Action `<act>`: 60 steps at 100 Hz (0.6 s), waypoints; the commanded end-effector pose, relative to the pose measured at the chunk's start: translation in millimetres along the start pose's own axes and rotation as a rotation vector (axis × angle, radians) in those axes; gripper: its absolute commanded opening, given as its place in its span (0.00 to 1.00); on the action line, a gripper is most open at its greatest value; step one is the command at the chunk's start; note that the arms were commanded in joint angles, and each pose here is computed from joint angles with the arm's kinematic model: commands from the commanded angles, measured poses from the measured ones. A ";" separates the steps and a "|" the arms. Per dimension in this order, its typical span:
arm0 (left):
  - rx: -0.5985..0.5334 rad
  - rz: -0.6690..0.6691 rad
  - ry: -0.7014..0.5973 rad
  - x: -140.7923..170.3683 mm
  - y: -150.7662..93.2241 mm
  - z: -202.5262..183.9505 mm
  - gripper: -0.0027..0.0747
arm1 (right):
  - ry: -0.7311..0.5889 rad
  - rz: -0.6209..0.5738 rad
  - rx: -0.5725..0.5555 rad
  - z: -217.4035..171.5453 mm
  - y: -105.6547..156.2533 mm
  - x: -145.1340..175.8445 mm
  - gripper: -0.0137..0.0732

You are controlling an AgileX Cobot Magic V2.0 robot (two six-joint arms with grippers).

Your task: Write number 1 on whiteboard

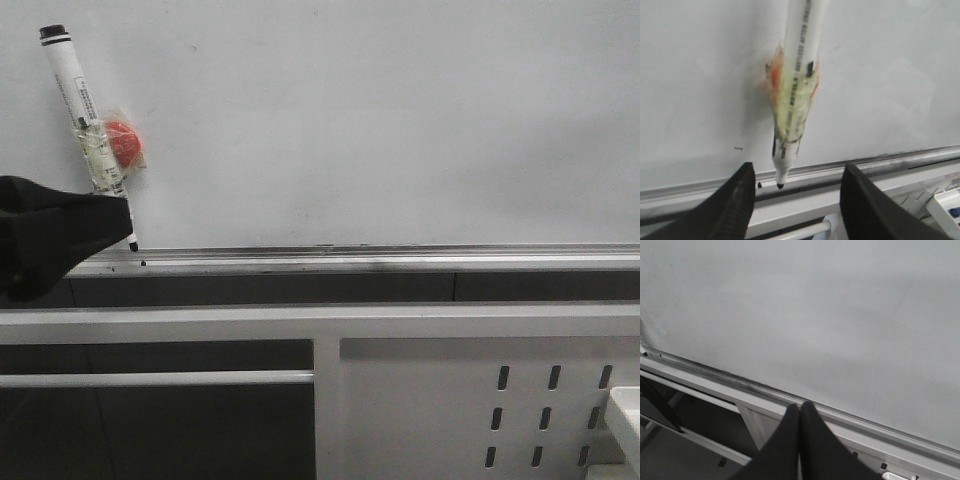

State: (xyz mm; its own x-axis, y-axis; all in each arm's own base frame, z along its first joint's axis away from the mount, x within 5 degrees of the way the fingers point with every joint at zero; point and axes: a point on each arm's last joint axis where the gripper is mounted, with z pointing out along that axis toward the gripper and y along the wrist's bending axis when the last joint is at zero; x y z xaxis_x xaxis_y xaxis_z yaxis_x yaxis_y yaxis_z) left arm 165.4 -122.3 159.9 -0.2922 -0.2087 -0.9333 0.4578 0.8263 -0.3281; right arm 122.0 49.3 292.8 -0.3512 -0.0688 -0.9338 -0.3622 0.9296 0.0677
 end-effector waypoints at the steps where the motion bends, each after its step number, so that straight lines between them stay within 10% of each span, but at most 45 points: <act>1: 0.078 -0.017 -0.248 -25.9 -10.6 6.2 0.48 | -0.107 -0.015 0.002 -2.3 0.5 -17.5 0.09; 60: 0.047 -0.040 -0.288 -33.1 -11.6 23.1 0.47 | -0.109 -0.015 0.002 -2.4 0.5 -17.8 0.09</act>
State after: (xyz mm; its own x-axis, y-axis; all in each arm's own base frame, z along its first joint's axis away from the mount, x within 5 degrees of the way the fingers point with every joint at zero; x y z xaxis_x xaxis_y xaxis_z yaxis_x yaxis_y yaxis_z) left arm 186.9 -135.9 162.3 -0.2721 -0.2470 -0.9300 0.4279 0.8346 -0.3468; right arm 122.0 49.3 292.9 -0.3491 -0.0697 -0.9345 -0.3626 0.9296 0.0662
